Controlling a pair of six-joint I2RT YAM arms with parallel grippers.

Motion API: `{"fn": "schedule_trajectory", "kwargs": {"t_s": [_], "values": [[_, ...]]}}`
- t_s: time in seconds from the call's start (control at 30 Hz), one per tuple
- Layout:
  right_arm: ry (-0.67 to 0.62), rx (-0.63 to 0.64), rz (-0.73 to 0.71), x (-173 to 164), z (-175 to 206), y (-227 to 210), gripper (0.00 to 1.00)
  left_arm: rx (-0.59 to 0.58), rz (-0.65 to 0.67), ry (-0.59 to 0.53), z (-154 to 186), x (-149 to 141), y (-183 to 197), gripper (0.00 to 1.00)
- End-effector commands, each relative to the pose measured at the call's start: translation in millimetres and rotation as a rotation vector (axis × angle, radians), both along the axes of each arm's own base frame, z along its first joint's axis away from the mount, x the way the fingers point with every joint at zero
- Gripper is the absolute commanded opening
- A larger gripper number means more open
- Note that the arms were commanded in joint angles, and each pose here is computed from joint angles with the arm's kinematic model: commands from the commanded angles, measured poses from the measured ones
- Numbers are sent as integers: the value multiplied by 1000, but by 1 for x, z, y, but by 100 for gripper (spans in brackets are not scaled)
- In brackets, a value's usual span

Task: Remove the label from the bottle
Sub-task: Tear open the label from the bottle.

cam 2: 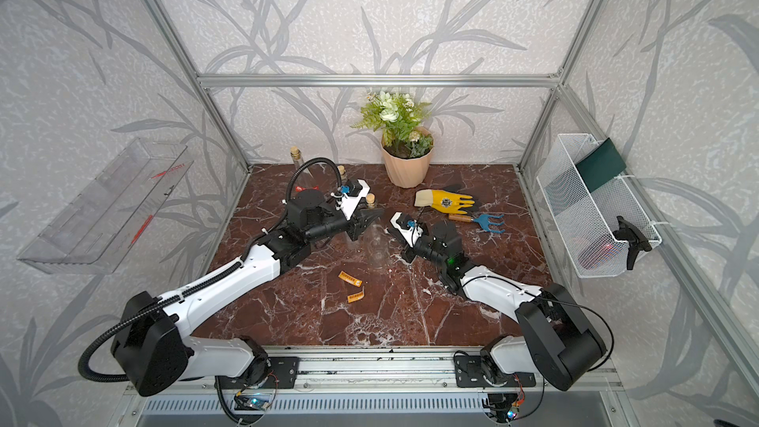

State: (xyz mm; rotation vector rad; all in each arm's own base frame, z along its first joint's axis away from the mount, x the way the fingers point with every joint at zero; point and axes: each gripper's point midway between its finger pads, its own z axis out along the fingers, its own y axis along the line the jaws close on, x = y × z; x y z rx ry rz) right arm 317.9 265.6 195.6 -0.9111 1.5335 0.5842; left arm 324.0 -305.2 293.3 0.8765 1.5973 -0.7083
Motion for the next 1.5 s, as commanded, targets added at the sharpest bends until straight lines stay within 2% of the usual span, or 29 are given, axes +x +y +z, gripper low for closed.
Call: {"fn": "schedule_trajectory", "kwargs": {"t_s": [0.0,1.47], "values": [[-20,19,-39,13,11,-2,0,52,-2,40,-22,-7,4,8],[-15,-5,-94,39,8,0,0,62,2,39,-25,-8,5,8]]}}
